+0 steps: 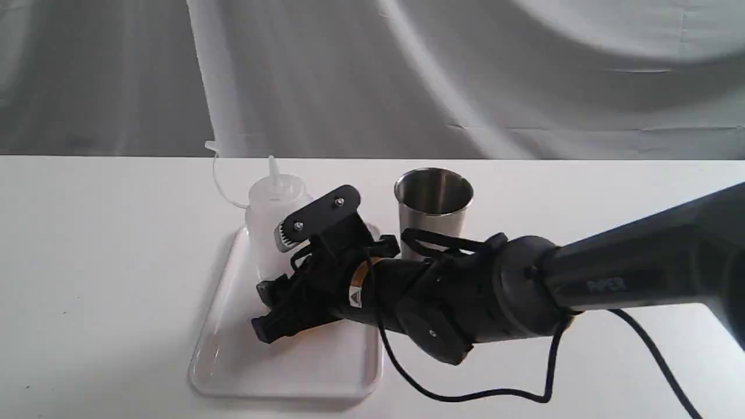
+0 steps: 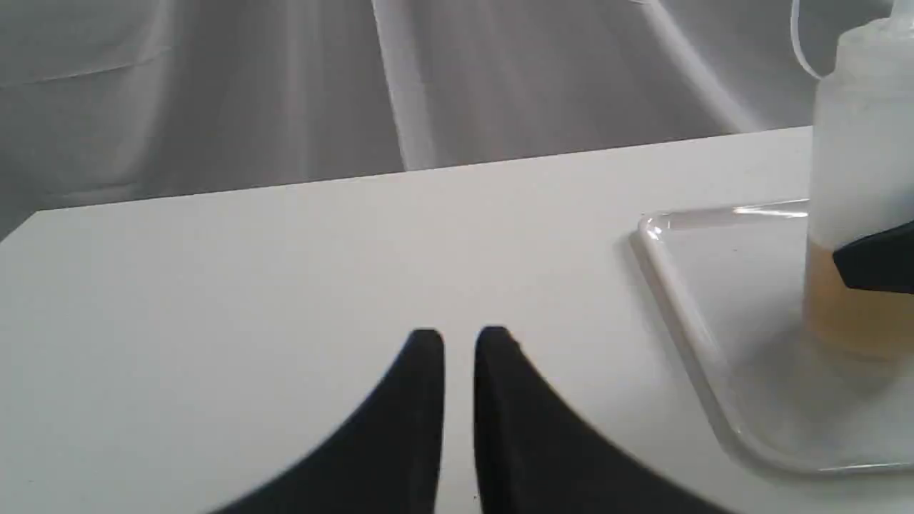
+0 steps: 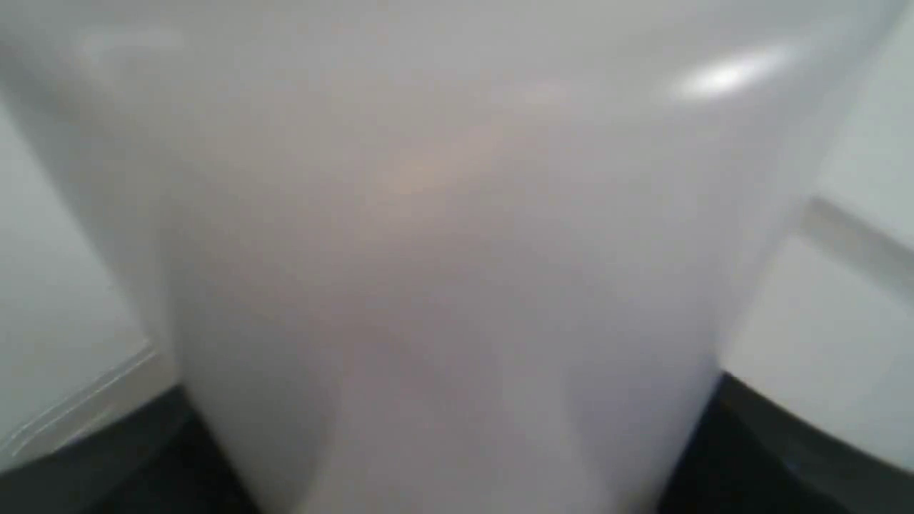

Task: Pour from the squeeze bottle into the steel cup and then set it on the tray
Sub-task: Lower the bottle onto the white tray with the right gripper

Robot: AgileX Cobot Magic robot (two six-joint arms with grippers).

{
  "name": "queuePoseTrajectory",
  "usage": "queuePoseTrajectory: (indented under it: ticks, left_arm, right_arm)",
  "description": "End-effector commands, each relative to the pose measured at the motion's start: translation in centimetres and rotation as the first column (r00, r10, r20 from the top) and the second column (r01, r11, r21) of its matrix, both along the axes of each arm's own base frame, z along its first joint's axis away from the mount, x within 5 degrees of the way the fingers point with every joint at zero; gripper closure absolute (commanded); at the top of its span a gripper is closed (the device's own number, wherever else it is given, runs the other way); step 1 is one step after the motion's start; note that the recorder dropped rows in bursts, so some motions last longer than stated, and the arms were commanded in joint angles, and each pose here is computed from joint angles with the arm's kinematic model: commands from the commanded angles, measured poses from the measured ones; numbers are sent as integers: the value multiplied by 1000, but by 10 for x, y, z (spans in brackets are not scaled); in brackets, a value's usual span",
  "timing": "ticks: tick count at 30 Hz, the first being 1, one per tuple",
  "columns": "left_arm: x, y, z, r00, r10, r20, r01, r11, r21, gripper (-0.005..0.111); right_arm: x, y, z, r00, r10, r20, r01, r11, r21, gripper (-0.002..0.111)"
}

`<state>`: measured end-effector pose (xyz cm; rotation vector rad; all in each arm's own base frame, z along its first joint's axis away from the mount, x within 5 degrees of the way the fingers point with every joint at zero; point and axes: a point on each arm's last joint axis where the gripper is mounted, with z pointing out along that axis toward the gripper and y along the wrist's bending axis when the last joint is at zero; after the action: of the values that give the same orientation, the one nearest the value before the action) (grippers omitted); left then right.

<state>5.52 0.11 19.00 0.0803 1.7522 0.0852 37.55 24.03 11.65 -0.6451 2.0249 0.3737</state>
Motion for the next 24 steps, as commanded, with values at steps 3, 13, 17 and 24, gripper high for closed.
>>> queuePoseTrajectory:
  ticks: [3, 13, 17, 24]
  left_arm:
    - [0, 0, -1, 1000, -1, 8, 1, 1000, 1, 98]
    - [0, 0, -1, 1000, -1, 8, 1, 1000, 1, 98]
    - [0, 0, -1, 1000, -1, 8, 1, 1000, 1, 98]
    - [0, 0, -1, 1000, -1, 8, 1, 1000, 1, 98]
  right_arm:
    - [1, 0, 8, 1000, -11, 24, 10, 999, 33, 92]
    - [0, -1, 6, 1000, -14, 1, 14, 1000, 15, 92]
    - [0, -1, 5, 1000, -14, 0, 14, 1000, 14, 83]
    - [0, -1, 5, 1000, -21, -3, 21, 1000, 19, 44]
